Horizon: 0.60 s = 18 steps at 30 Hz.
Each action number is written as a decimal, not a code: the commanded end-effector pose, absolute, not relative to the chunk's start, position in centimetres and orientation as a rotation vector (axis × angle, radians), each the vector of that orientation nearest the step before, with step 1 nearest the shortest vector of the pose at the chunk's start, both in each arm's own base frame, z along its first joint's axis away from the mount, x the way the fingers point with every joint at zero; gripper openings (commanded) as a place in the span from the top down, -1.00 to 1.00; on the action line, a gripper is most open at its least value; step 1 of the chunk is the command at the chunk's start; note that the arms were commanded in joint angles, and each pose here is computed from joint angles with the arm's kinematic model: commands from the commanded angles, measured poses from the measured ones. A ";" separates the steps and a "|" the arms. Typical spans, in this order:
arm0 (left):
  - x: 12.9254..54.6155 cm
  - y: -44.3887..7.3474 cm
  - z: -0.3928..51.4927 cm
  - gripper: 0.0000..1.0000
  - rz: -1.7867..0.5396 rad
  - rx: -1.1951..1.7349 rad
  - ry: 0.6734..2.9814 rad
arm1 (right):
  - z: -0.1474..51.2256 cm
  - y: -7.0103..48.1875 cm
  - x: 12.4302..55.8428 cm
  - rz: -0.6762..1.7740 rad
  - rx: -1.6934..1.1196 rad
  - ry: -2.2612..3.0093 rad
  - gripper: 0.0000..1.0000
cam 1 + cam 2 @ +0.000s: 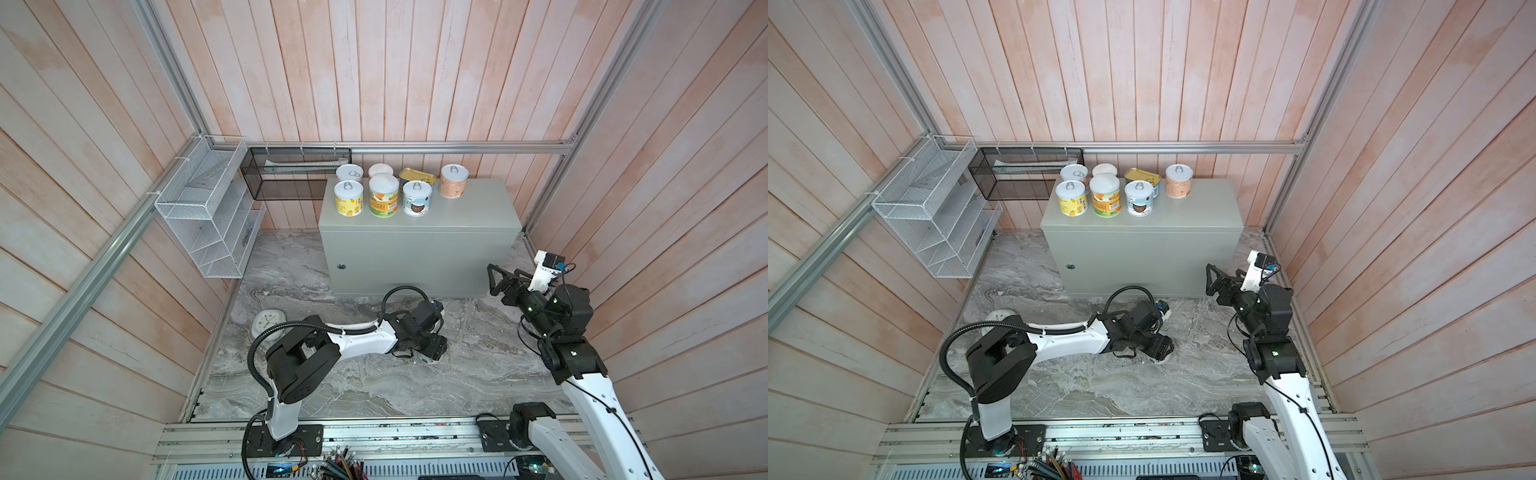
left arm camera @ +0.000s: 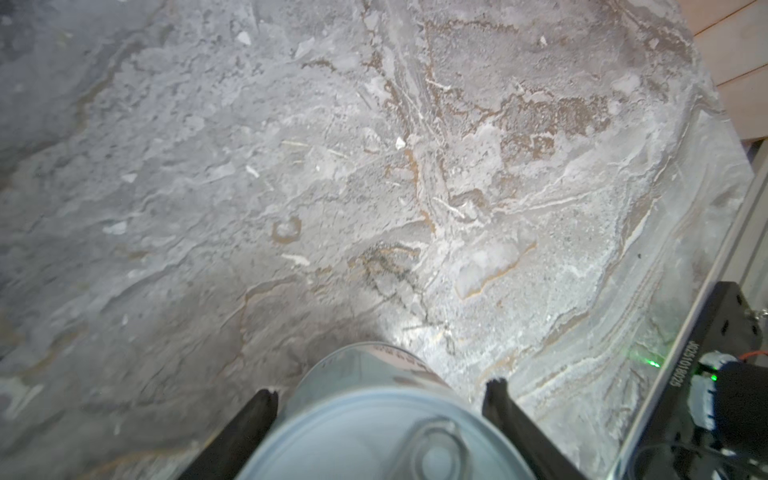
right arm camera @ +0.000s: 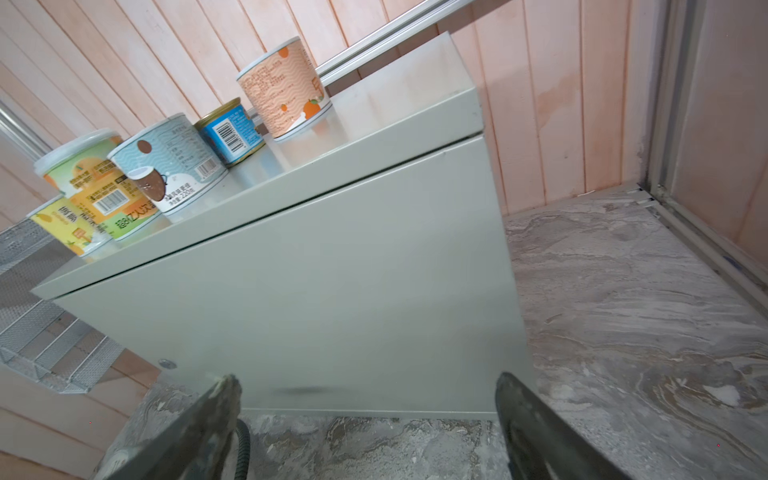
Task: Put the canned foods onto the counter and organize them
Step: 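Lift the pale-blue can toward the right gripper while the right gripper reaches for it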
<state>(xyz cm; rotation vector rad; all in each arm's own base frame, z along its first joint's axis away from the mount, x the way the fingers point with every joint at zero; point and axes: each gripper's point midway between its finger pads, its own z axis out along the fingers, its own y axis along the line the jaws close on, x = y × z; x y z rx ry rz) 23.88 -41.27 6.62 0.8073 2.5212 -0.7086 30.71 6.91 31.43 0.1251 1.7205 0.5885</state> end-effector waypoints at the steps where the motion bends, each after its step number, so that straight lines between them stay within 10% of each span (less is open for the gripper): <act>1: 24.8 -40.2 10.6 -0.26 -0.748 0.732 2.469 | 31.5 9.3 30.3 0.654 0.010 1.715 -0.90; 18: 27.7 -31.1 21.8 -0.22 -0.823 0.449 2.439 | 30.1 19.1 28.4 0.646 -0.437 1.700 -0.89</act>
